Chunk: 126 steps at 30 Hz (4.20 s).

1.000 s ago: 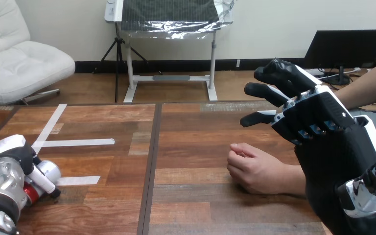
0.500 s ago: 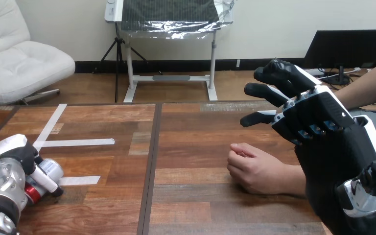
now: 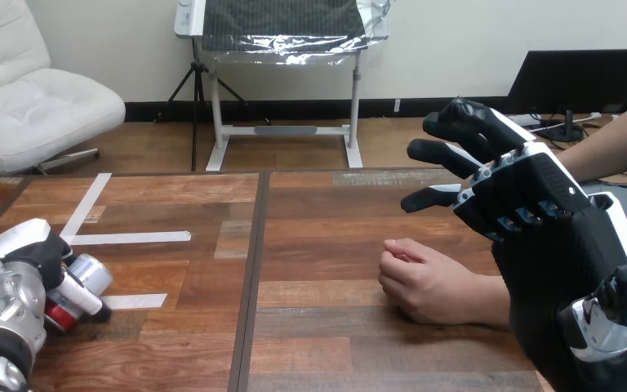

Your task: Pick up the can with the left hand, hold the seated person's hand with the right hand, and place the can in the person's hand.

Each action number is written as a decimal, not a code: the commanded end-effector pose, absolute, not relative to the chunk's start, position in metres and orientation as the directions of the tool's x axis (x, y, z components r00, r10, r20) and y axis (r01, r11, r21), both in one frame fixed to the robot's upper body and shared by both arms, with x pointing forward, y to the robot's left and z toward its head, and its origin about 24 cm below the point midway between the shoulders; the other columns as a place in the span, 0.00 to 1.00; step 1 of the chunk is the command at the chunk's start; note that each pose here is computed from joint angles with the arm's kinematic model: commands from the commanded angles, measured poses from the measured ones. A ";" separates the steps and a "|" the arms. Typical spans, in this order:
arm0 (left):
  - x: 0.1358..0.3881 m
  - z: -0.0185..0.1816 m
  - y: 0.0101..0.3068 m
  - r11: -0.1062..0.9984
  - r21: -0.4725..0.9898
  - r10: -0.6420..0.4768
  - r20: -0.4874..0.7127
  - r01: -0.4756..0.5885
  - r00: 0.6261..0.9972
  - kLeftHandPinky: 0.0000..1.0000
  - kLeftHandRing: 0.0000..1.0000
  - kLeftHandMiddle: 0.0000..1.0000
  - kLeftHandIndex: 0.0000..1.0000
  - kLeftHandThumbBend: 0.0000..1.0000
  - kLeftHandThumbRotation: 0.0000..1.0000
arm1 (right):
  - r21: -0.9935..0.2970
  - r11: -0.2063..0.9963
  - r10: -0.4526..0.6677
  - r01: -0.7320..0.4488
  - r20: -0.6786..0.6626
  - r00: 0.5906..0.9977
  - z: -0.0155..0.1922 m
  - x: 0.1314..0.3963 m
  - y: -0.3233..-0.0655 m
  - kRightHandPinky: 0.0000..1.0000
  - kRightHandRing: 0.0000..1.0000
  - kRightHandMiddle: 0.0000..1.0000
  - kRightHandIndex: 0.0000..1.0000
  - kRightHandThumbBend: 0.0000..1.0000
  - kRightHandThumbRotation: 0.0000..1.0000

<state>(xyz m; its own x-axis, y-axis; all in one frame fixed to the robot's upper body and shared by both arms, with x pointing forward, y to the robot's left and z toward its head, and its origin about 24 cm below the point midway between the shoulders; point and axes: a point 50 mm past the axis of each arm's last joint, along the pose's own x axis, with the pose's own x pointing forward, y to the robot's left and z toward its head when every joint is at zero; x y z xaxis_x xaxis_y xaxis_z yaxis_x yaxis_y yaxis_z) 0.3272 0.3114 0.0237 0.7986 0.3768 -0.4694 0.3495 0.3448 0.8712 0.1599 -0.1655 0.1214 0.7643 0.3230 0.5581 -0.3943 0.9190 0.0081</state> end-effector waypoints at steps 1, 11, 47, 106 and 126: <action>0.342 0.041 0.301 0.338 0.903 0.331 -0.378 0.265 0.864 0.36 0.46 0.52 0.48 0.74 0.00 | -0.021 0.917 0.323 -0.398 0.624 0.712 0.134 0.165 -0.163 0.62 0.82 0.85 0.83 1.00 0.91; 0.347 0.047 0.295 0.360 0.906 0.292 -0.337 0.223 0.895 0.37 0.46 0.52 0.48 0.76 0.00 | -0.025 0.921 0.323 -0.388 0.606 0.727 0.132 0.166 -0.163 0.63 0.82 0.85 0.83 1.00 0.91; 0.366 0.089 0.261 0.410 0.905 0.102 -0.171 0.115 0.980 0.40 0.45 0.50 0.46 0.78 0.00 | -0.090 0.924 0.363 -0.372 0.517 0.776 0.112 0.188 -0.162 0.72 0.85 0.85 0.84 0.92 0.84; 0.339 0.141 0.228 0.623 0.780 -0.029 0.094 -0.055 0.995 0.34 0.37 0.42 0.42 0.77 0.00 | -0.629 0.744 0.472 -0.225 0.255 0.844 0.114 0.252 -0.212 0.89 0.95 0.96 0.92 0.91 0.81; 0.330 0.145 0.223 0.643 0.763 -0.054 0.129 -0.065 0.990 0.33 0.36 0.42 0.42 0.76 0.00 | -0.816 0.552 0.473 -0.170 0.139 0.870 0.128 0.281 -0.236 0.79 0.93 0.95 0.94 0.88 0.72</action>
